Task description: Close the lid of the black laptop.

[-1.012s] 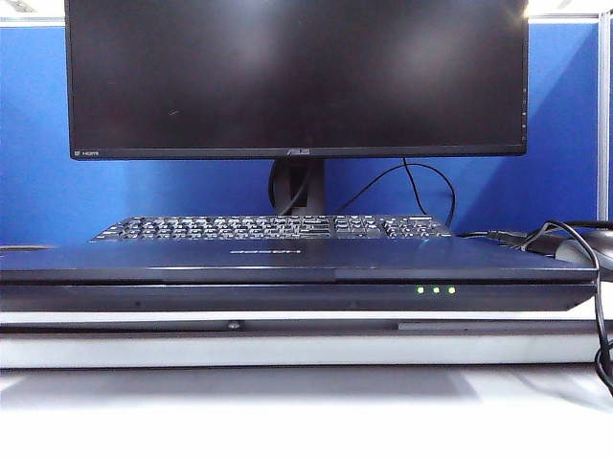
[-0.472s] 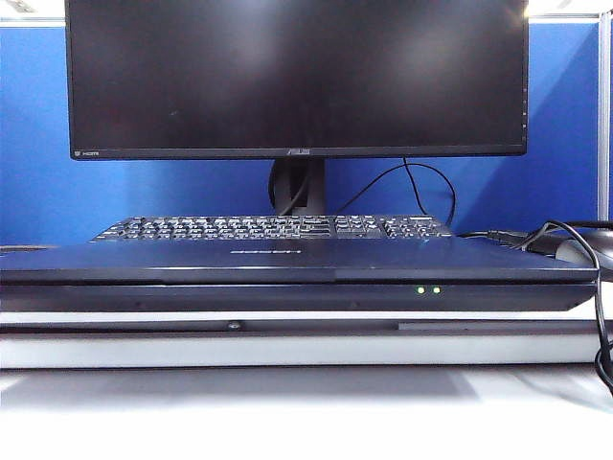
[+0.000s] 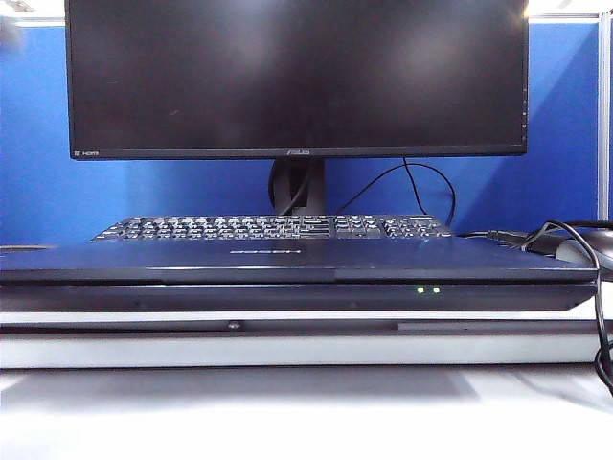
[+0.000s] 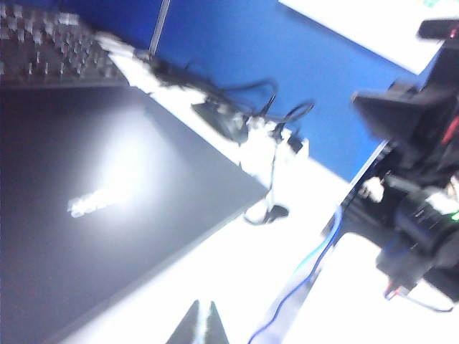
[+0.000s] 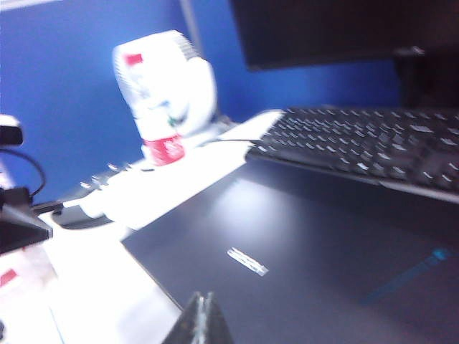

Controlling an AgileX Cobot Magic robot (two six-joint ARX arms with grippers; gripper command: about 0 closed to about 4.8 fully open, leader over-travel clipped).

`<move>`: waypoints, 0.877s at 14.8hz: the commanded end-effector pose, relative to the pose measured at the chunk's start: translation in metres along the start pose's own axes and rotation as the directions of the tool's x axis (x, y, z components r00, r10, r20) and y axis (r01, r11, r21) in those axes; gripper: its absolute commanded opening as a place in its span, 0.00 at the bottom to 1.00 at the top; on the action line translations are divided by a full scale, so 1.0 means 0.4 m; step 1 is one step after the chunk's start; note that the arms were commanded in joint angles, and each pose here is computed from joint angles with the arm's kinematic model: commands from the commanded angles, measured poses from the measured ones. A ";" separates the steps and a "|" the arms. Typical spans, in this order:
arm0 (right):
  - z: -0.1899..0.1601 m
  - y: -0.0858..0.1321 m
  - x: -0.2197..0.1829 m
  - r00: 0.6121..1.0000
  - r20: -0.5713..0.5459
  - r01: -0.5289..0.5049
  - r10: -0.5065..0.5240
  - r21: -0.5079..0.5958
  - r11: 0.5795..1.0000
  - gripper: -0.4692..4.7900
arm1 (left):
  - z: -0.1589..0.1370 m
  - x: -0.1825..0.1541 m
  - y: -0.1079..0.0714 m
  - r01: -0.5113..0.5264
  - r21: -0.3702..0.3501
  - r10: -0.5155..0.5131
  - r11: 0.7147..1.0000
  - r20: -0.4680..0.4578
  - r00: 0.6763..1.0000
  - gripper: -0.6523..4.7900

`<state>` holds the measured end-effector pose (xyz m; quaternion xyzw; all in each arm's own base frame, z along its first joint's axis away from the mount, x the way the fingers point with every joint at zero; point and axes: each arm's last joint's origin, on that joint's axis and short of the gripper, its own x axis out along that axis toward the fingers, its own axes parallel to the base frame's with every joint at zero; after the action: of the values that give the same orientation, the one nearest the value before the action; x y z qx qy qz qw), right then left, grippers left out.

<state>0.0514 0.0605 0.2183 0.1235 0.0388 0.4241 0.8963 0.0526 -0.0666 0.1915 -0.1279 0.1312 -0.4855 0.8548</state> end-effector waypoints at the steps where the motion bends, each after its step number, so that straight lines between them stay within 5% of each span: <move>1: 0.001 0.000 -0.002 1.000 -0.005 0.004 -0.004 0.004 1.000 0.08 | -0.020 0.012 0.010 0.010 -0.004 -0.010 1.000 0.014 1.000 0.11; 13: 0.001 0.000 -0.002 1.000 -0.006 0.000 0.000 0.004 1.000 0.08 | -0.055 0.027 0.033 -0.087 -0.019 0.088 0.996 0.018 0.996 0.11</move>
<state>0.0514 0.0605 0.2163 0.1193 0.0489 0.4230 0.8969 0.0606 -0.0716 0.1631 -0.1304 0.1406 -0.4452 0.8747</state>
